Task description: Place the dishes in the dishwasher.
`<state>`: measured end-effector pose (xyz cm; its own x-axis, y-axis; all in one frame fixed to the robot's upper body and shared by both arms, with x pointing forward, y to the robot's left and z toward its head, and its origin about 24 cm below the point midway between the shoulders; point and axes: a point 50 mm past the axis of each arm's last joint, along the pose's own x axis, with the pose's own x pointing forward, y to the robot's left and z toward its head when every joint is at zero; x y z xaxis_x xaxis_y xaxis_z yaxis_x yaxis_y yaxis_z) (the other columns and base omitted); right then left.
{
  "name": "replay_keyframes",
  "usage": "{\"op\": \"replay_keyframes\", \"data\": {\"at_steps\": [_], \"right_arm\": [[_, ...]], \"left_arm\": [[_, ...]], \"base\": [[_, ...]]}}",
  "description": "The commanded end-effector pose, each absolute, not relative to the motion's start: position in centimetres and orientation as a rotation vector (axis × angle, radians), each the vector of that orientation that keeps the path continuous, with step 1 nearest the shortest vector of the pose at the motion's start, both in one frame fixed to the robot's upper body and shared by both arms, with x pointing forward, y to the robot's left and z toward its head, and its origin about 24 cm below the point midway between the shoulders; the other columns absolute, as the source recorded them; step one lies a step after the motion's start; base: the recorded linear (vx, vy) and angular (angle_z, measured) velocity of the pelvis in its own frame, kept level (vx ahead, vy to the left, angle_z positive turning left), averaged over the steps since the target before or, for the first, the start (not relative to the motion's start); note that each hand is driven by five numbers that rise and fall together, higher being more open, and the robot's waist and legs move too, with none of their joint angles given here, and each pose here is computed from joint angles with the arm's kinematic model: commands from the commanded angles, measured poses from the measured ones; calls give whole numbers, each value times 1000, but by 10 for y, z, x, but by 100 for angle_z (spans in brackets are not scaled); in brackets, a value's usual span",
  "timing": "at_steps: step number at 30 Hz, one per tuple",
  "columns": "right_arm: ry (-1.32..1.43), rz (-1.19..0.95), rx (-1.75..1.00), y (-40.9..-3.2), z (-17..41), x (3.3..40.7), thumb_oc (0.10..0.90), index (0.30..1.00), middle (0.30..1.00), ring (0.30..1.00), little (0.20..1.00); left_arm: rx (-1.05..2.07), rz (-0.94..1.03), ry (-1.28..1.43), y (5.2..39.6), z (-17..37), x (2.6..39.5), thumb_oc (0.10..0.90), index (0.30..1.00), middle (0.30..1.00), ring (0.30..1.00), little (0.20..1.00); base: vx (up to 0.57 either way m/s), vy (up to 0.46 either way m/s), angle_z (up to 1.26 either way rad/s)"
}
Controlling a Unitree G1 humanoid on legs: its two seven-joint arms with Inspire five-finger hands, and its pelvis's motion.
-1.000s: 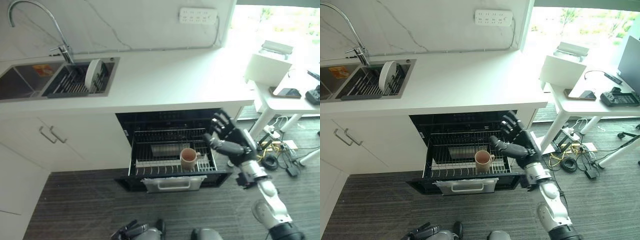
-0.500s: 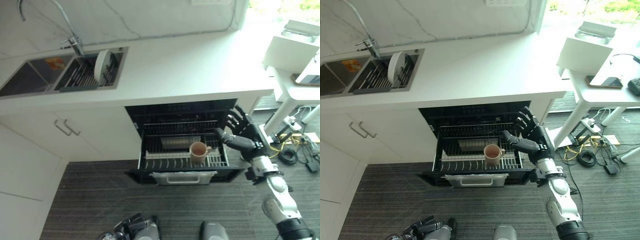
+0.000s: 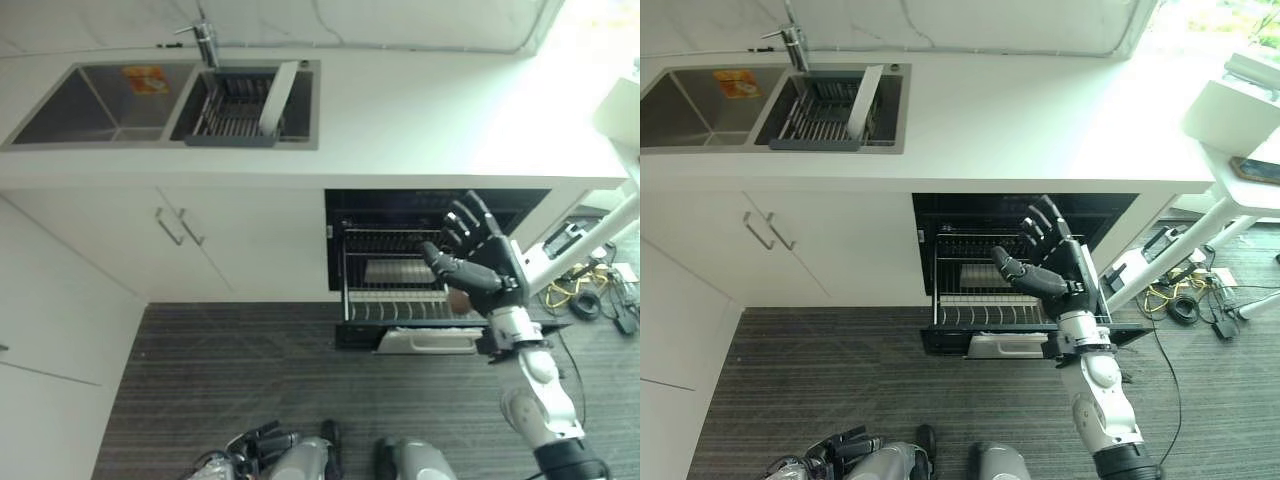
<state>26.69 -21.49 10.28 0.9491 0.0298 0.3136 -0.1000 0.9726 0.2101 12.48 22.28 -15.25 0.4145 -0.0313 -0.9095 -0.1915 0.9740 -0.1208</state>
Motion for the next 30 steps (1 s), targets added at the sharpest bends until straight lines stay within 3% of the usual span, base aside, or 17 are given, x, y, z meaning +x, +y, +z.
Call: {"op": "replay_keyframes", "data": {"at_steps": [1,15,23,30], "right_arm": [[-667,61,202,-225,169,271,800,900,900,900,900],[-752,-22,126,-226,175,263,800,900,900,900,900],[-755,-62,78,-220,176,264,800,900,900,900,900],[-742,-118,117,-237,171,260,800,900,900,900,900]], "left_arm": [[-144,107,1342,231,-166,63,800,900,900,900,900],[-214,219,1358,223,-169,53,800,900,900,900,900],[-266,286,1411,222,-172,34,800,900,900,900,900],[-207,322,1445,228,-172,26,800,900,900,900,900]], "base": [[175,4,19],[185,6,0],[226,309,-21],[285,542,-32]]}}
